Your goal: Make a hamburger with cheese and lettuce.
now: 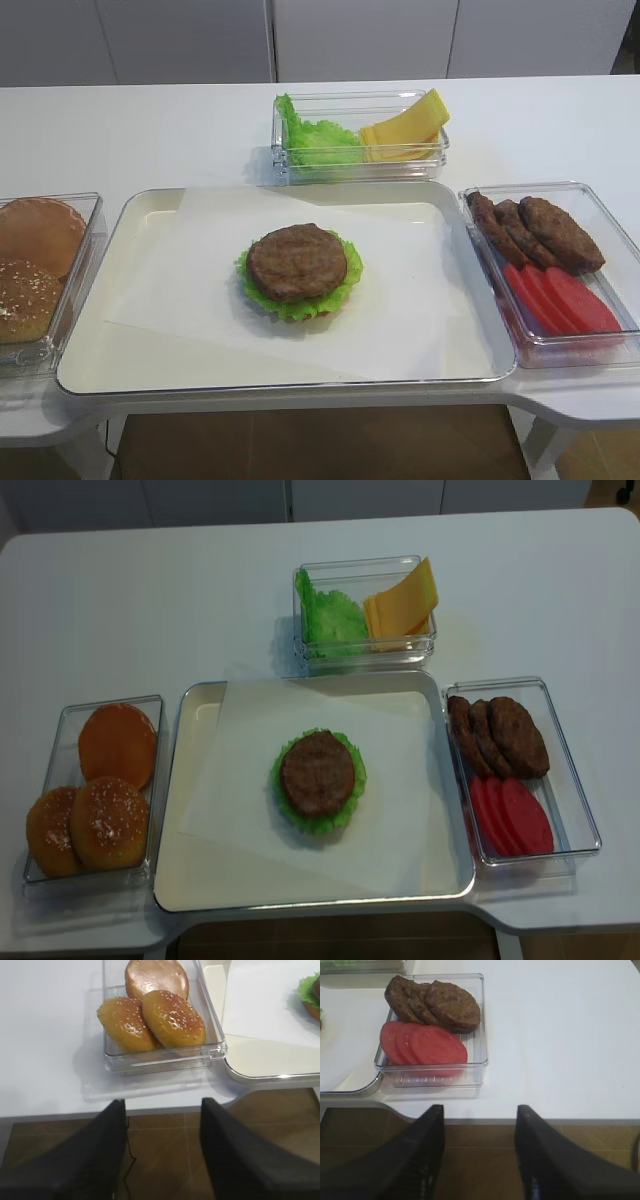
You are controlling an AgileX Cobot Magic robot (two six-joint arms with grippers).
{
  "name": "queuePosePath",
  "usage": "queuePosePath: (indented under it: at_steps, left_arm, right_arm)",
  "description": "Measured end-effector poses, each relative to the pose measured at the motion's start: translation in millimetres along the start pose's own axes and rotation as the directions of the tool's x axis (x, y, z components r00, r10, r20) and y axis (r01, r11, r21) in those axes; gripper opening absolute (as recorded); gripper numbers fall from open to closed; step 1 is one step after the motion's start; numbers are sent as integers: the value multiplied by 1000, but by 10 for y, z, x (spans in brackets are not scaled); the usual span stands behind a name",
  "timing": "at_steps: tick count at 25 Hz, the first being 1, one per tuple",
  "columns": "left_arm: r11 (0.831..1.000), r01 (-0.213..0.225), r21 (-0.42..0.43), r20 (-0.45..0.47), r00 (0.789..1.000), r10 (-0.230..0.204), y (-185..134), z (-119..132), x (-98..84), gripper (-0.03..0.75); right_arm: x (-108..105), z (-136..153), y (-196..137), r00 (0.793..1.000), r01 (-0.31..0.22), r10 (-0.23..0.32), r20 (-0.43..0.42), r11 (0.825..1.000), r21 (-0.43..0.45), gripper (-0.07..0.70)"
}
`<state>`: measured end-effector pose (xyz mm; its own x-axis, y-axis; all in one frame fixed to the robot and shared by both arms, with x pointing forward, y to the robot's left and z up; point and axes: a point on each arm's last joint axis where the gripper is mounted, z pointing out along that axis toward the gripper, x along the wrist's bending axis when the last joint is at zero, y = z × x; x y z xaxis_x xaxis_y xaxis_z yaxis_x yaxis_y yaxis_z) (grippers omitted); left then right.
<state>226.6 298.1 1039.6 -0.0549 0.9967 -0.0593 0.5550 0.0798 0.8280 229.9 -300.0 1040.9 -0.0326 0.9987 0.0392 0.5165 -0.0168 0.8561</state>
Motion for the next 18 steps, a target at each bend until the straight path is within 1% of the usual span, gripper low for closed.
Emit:
queuePosePath:
  at_steps: [4,18]
  left_arm:
    - [1000,0,0,0,1000,0,0,0,0,358]
    - [1000,0,0,0,1000,0,0,0,0,358]
  right_arm:
    - [8,0,0,1000,1,-1,-9,1000,0,360]
    - [8,0,0,1000,1,-1,-9,1000,0,361]
